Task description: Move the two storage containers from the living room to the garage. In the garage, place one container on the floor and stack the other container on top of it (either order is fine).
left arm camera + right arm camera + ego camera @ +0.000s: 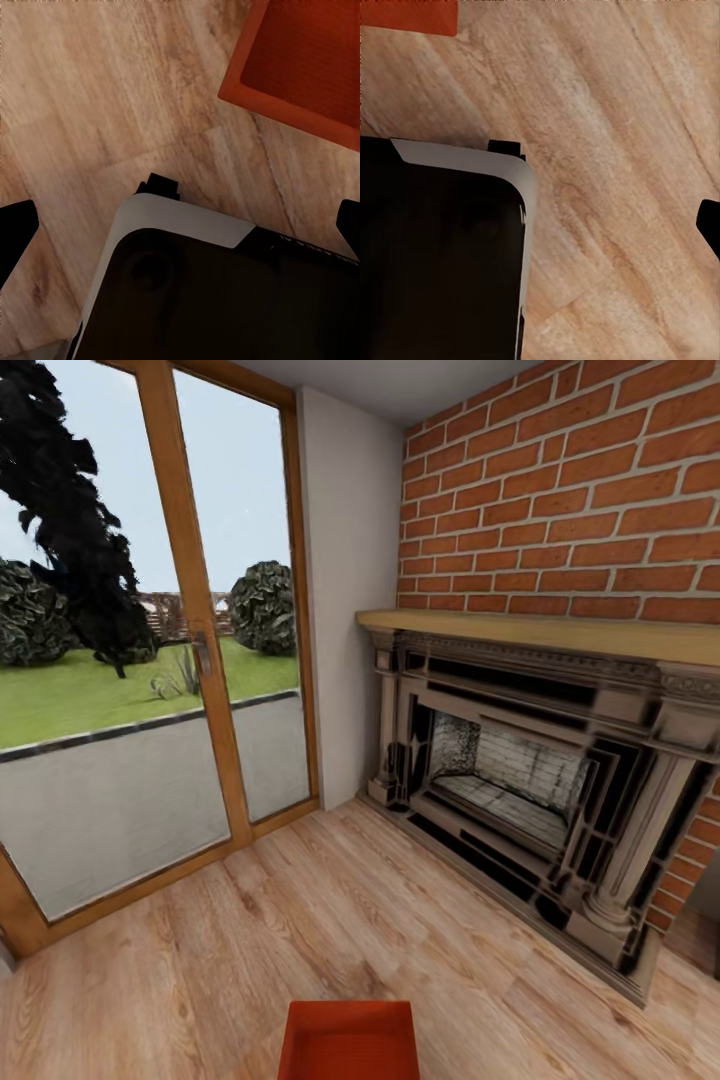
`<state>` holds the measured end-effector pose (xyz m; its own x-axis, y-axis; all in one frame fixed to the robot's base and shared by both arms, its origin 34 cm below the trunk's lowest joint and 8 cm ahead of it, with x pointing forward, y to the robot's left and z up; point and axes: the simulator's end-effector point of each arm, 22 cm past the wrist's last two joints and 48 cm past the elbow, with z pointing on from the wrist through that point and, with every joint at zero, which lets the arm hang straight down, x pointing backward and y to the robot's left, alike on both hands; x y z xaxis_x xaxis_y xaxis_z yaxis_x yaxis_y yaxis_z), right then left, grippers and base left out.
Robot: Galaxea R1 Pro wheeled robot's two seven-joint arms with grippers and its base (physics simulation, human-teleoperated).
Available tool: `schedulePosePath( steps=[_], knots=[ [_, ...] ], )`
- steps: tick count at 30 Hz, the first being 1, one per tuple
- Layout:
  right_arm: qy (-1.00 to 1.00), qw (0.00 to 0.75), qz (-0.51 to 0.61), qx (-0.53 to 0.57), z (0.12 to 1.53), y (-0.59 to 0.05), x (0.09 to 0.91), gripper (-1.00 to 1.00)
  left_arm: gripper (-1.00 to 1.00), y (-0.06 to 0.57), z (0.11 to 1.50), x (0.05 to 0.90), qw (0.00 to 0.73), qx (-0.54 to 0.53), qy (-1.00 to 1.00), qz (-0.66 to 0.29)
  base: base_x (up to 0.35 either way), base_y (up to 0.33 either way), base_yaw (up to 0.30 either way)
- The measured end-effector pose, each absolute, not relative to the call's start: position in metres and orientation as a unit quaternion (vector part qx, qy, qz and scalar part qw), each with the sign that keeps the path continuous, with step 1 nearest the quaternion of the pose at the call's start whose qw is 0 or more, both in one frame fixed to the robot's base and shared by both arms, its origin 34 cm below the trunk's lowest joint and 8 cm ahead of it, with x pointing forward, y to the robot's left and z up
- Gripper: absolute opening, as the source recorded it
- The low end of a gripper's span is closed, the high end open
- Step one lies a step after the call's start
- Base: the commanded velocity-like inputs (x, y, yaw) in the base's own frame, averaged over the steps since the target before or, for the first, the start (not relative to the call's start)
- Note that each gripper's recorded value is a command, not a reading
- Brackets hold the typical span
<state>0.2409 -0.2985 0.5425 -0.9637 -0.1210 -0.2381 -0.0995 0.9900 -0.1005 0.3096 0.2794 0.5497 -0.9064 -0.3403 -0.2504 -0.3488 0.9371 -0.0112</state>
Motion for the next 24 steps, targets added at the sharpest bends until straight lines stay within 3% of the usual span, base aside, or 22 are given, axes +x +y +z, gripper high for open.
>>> schedulePosePath(
  steps=[24],
  knots=[
    [0.99, 0.122, -0.044, -0.056, 0.5424, -0.2987, 0.2404, 1.0, 1.0, 0.2808, 0.5495, 0.309, 0.125, -0.177, 0.976, 0.018, 0.021, 0.026, 0.0]
  ],
)
